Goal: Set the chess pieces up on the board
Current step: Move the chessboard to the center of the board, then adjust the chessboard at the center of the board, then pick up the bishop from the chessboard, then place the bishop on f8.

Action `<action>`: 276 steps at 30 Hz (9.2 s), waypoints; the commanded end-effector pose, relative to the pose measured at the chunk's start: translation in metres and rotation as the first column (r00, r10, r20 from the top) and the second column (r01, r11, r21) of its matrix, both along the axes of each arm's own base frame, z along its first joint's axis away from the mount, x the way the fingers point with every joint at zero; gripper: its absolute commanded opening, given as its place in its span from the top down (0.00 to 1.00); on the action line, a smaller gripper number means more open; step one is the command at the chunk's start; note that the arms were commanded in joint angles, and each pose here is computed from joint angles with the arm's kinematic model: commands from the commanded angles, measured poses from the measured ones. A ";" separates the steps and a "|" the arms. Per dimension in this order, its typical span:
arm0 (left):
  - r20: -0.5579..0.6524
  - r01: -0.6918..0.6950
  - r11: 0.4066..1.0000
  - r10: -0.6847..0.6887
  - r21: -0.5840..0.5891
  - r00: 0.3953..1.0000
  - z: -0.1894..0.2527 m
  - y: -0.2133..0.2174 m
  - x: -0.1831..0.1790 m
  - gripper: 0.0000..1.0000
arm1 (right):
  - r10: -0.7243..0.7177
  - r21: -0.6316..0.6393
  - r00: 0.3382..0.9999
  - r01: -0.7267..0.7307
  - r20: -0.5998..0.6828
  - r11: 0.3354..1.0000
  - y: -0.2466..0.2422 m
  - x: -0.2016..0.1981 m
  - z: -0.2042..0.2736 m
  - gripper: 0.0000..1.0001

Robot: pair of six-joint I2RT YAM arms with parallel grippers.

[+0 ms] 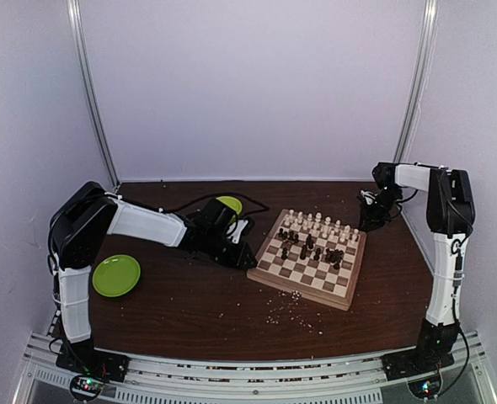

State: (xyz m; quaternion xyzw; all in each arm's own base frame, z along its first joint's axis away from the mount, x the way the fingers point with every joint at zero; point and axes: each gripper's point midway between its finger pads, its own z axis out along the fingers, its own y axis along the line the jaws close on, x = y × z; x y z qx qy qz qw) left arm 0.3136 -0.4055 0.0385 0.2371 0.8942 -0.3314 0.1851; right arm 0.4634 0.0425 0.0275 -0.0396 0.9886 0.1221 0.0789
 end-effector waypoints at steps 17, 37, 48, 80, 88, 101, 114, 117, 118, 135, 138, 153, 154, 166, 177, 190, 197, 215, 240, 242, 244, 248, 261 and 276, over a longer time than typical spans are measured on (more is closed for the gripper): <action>-0.028 0.107 0.992 -0.109 -0.069 0.994 0.003 -0.002 -0.053 0.80 | 0.166 0.037 0.972 -0.162 -0.165 0.986 0.029 -0.051 -0.005 0.81; -0.083 0.103 0.994 -0.106 -0.038 0.991 -0.019 0.023 -0.108 0.80 | 0.285 0.009 0.935 -0.290 -0.209 0.957 0.055 -0.082 -0.001 0.81; 0.004 0.092 0.996 -0.092 0.010 0.996 0.005 0.031 -0.099 0.80 | 0.043 -0.001 0.999 -0.043 0.015 0.999 -0.002 -0.048 0.059 0.74; -0.037 0.024 0.993 -0.028 -0.117 0.999 0.006 0.004 -0.039 0.84 | 0.139 0.015 0.943 -0.141 -0.302 0.990 -0.014 -0.165 -0.008 0.99; -0.061 0.059 0.992 -0.066 -0.109 0.996 -0.006 0.001 -0.065 0.83 | 0.180 0.048 0.933 -0.173 -0.313 0.984 0.012 -0.155 -0.016 0.99; -0.079 0.045 0.996 -0.052 -0.082 0.996 -0.017 0.046 -0.113 0.81 | 0.278 0.051 0.916 -0.276 -0.287 0.960 0.050 -0.152 -0.014 0.98; -0.057 0.020 0.999 -0.023 -0.048 0.998 -0.018 0.061 -0.126 0.80 | 0.383 0.067 0.888 -0.379 -0.255 0.923 0.090 -0.150 -0.001 0.97; -0.047 0.007 0.999 -0.009 -0.037 0.999 -0.016 0.064 -0.125 0.80 | 0.408 0.064 0.880 -0.405 -0.245 0.912 0.099 -0.151 0.000 0.97; -0.043 0.001 0.999 -0.003 -0.033 0.999 -0.015 0.066 -0.125 0.80 | 0.412 0.073 0.879 -0.407 -0.238 0.910 0.102 -0.151 0.001 0.97; -0.043 -0.005 1.000 0.006 0.028 0.999 -0.009 0.092 -0.138 0.78 | 0.494 0.114 0.851 -0.480 -0.177 0.870 0.148 -0.152 0.006 0.96; -0.049 0.030 0.999 -0.029 0.019 0.998 -0.008 0.085 -0.143 0.78 | 0.488 0.134 0.858 -0.471 -0.161 0.872 0.153 -0.148 0.006 0.96; 0.043 0.058 0.972 -0.069 0.227 0.997 0.041 0.120 -0.150 0.68 | 0.332 0.287 0.941 -0.335 0.061 0.897 0.090 -0.140 0.090 0.86; 0.078 0.041 0.972 -0.061 0.233 0.995 0.051 0.120 -0.143 0.65 | 0.342 0.289 0.934 -0.357 0.102 0.888 0.088 -0.143 0.101 0.85; 0.402 -0.007 0.931 -0.151 0.364 0.903 0.126 0.076 -0.047 0.47 | 0.376 0.161 0.752 -0.532 0.541 0.832 0.093 -0.181 0.137 0.62; 0.274 0.103 0.942 -0.196 0.319 0.942 0.098 0.059 -0.015 0.62 | 0.430 -0.031 0.710 -0.500 0.558 0.866 0.070 -0.170 0.148 0.48; 0.266 0.313 0.941 -0.338 0.132 0.903 0.105 0.021 -0.074 0.62 | 0.438 -0.077 0.690 -0.488 0.577 0.870 0.066 -0.167 0.152 0.50; 0.262 0.354 0.905 -0.410 0.235 0.874 0.078 0.009 -0.092 0.61 | 0.436 -0.070 0.684 -0.493 0.585 0.867 0.068 -0.169 0.154 0.51; 0.181 0.424 0.868 -0.475 0.260 0.861 0.049 -0.013 -0.098 0.64 | 0.442 -0.077 0.687 -0.493 0.577 0.867 0.066 -0.170 0.151 0.51; 0.133 0.424 0.845 -0.485 0.326 0.864 0.030 -0.009 -0.099 0.80 | 0.460 -0.082 0.698 -0.502 0.549 0.861 0.067 -0.170 0.144 0.52; 0.133 0.423 0.845 -0.484 0.326 0.865 0.032 -0.010 -0.098 0.83 | 0.460 -0.083 0.700 -0.501 0.547 0.861 0.066 -0.170 0.143 0.52; 0.134 0.423 0.846 -0.484 0.324 0.865 0.033 -0.011 -0.099 0.84 | 0.460 -0.084 0.700 -0.501 0.546 0.861 0.066 -0.170 0.143 0.52; 0.133 0.427 0.845 -0.487 0.323 0.863 0.034 -0.012 -0.100 0.87 | 0.464 -0.086 0.700 -0.502 0.543 0.860 0.066 -0.170 0.142 0.52; 0.139 0.562 0.782 -0.609 0.270 0.781 0.054 -0.030 -0.146 0.90 | 0.470 -0.090 0.699 -0.507 0.539 0.857 0.066 -0.171 0.141 0.52; 0.139 0.531 0.785 -0.593 0.319 0.793 0.046 -0.029 -0.142 0.87 | 0.473 -0.088 0.697 -0.511 0.539 0.855 0.067 -0.173 0.142 0.52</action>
